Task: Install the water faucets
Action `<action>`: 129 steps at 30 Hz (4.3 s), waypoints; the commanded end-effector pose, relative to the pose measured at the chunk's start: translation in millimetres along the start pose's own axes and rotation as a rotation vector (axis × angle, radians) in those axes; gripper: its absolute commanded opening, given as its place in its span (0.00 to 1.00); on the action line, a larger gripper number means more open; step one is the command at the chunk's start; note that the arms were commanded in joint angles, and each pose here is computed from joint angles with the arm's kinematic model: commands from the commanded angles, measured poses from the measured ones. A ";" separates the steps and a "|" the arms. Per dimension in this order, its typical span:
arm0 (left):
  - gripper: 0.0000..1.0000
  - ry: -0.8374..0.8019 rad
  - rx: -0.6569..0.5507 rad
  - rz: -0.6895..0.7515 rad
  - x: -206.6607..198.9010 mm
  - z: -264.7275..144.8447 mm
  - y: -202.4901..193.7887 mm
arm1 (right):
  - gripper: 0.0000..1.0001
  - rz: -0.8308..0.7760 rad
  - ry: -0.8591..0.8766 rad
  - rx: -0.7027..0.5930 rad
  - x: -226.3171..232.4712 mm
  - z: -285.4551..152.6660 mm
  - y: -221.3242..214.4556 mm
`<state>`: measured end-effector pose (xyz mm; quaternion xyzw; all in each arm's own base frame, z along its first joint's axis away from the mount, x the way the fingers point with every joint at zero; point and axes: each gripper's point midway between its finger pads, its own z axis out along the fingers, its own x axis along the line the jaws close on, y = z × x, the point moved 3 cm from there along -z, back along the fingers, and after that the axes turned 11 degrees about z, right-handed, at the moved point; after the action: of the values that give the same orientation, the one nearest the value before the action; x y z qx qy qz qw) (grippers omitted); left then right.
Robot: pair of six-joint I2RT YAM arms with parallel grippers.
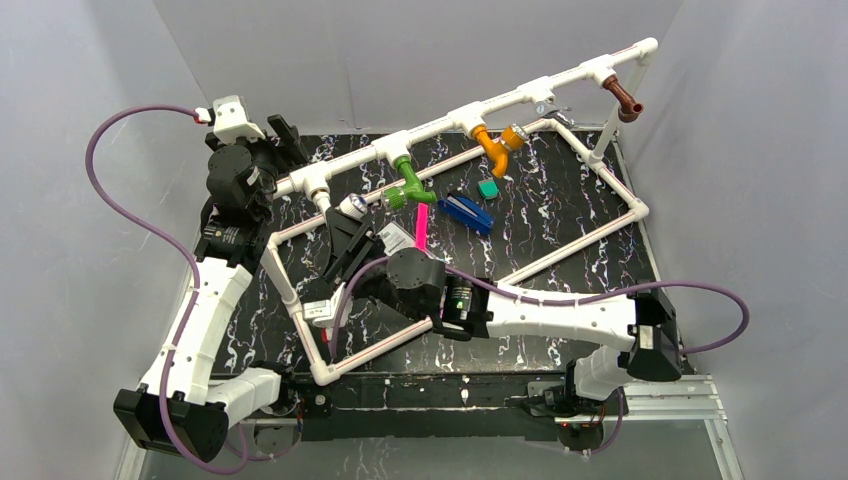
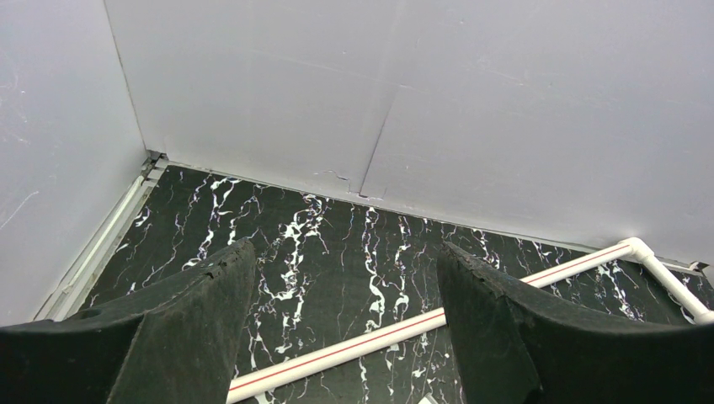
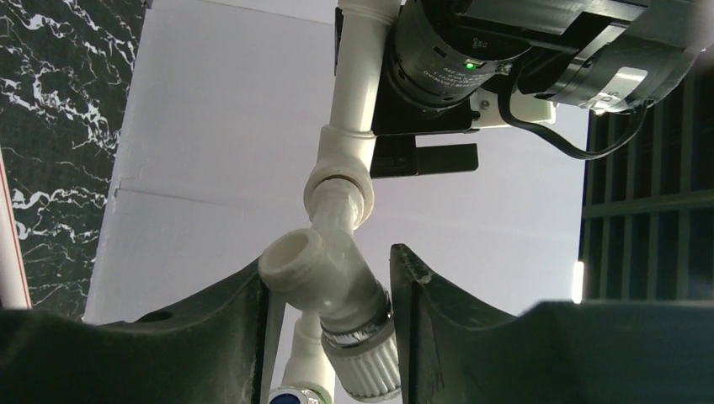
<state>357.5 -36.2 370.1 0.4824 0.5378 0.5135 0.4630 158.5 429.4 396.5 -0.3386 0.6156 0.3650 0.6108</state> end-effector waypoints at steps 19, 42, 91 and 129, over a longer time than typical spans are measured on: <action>0.77 0.011 0.579 0.183 8.8 -14.5 -166.3 | 0.01 0.470 -0.150 0.020 -8.3 8.9 -11.4; 0.77 0.005 0.573 0.176 7.9 -14.9 -164.4 | 0.01 2.018 -0.743 -0.144 -16.6 -25.2 -32.5; 0.77 0.002 0.582 0.178 7.2 -14.8 -166.2 | 0.33 2.819 -0.736 -0.395 -51.2 -30.0 -18.8; 0.77 -0.004 0.596 0.178 5.5 -12.5 -170.4 | 0.86 0.980 -0.144 -0.250 -84.6 -85.9 -11.5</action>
<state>361.4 -40.6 369.1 0.4944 0.5297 0.5096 0.4641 134.7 354.2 462.7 0.0994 0.6000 0.7466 0.2696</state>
